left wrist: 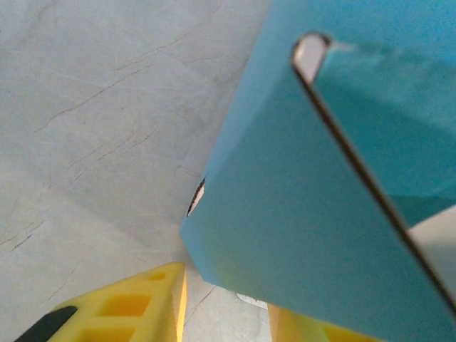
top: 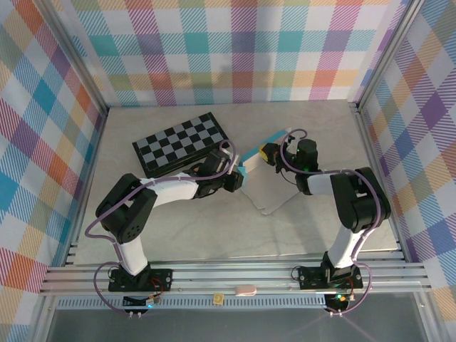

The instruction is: Fold the paper box

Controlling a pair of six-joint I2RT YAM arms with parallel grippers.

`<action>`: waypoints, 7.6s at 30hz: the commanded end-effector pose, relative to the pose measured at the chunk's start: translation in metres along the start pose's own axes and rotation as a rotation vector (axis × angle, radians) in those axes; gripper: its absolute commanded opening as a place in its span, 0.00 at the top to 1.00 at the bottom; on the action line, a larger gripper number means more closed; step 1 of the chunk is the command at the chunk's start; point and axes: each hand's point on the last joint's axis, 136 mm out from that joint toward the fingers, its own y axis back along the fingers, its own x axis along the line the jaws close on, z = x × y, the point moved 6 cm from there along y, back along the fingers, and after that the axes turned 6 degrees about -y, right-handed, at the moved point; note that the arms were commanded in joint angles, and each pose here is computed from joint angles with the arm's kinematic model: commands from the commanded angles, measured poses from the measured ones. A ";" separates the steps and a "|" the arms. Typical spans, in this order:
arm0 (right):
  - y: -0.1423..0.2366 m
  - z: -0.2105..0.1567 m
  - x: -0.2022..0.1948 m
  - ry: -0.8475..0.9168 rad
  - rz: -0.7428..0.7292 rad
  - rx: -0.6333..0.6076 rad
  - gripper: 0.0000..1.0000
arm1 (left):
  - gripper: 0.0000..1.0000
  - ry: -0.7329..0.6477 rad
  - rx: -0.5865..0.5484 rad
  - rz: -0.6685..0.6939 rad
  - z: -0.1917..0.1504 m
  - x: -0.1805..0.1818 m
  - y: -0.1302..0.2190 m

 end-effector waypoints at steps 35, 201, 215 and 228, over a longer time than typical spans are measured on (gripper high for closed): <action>-0.017 -0.016 -0.046 -0.108 -0.011 -0.003 1.00 | 0.78 0.232 -0.301 0.265 0.035 0.000 -0.023; 0.026 -0.011 0.088 -0.042 -0.422 -0.261 0.47 | 1.00 0.220 0.130 0.691 0.030 0.066 0.035; 0.046 0.014 0.084 0.079 -0.529 -0.265 0.61 | 1.00 0.139 0.245 0.648 -0.002 0.045 0.038; -0.003 0.045 0.059 0.144 -0.655 -0.105 0.60 | 1.00 0.149 0.250 0.659 -0.003 0.047 0.023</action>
